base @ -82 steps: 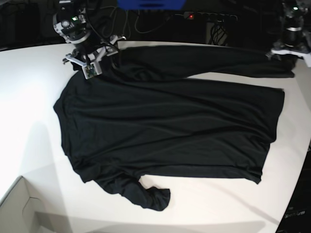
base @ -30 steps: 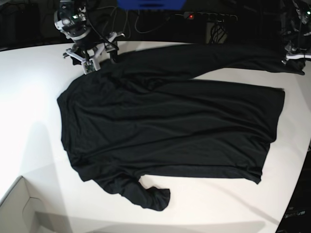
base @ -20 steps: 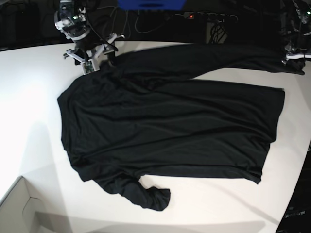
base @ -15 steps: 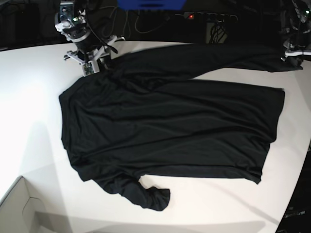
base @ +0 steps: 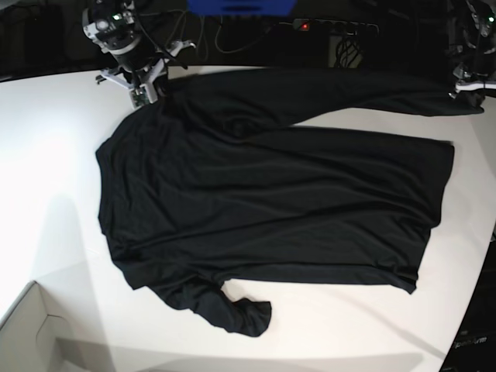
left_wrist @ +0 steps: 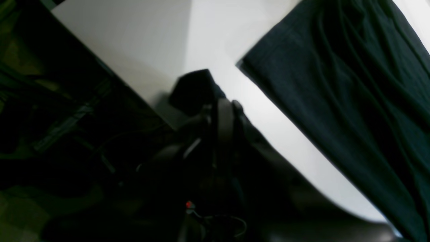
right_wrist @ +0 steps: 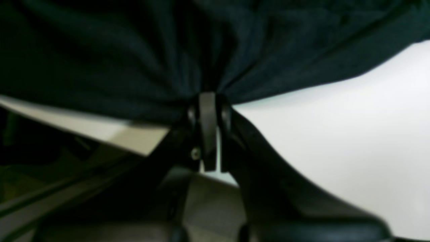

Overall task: Layout the t-shirt on the table in an organized manner, then fold the t-shirt properly
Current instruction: 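Drag the held shirt edges with both grippers to straighten the body, then lift the shirt edges with both grippers and lay them back down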

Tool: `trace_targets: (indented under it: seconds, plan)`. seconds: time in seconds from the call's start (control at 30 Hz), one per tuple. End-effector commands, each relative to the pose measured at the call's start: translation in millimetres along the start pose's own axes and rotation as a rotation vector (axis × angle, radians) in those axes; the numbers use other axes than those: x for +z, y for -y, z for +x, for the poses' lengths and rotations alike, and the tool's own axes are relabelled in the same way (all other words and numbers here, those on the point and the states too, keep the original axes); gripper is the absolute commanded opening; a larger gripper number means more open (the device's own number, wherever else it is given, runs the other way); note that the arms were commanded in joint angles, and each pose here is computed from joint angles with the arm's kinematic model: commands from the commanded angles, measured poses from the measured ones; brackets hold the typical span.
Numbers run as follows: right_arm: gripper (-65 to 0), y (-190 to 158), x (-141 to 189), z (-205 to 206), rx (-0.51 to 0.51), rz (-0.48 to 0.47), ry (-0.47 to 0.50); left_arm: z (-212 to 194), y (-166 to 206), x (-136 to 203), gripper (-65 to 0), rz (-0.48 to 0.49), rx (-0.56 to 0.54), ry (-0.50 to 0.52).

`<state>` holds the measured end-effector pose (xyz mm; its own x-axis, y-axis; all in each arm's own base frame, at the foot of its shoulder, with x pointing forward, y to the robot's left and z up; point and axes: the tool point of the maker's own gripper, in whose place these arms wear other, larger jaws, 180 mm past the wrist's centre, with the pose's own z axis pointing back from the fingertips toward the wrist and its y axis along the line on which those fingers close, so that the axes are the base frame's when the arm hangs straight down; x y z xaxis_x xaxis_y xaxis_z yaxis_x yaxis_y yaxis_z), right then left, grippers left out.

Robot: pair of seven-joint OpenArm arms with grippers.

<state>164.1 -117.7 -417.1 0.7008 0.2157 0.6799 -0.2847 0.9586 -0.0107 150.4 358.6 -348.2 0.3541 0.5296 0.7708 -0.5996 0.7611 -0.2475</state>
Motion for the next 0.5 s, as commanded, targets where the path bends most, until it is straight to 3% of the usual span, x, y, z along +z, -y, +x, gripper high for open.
trace_targets:
  seconds: [0.0,0.47]
  plan:
    - [-65.0,0.3,5.6,19.6,0.003,0.000,0.071,14.3,2.1,2.6,-65.0,-0.010,-0.013,0.043]
    - [-65.0,20.7,24.6,39.7,0.019,-0.070,0.128,24.0,9.5,2.0,-65.0,-0.027,-0.013,0.071]
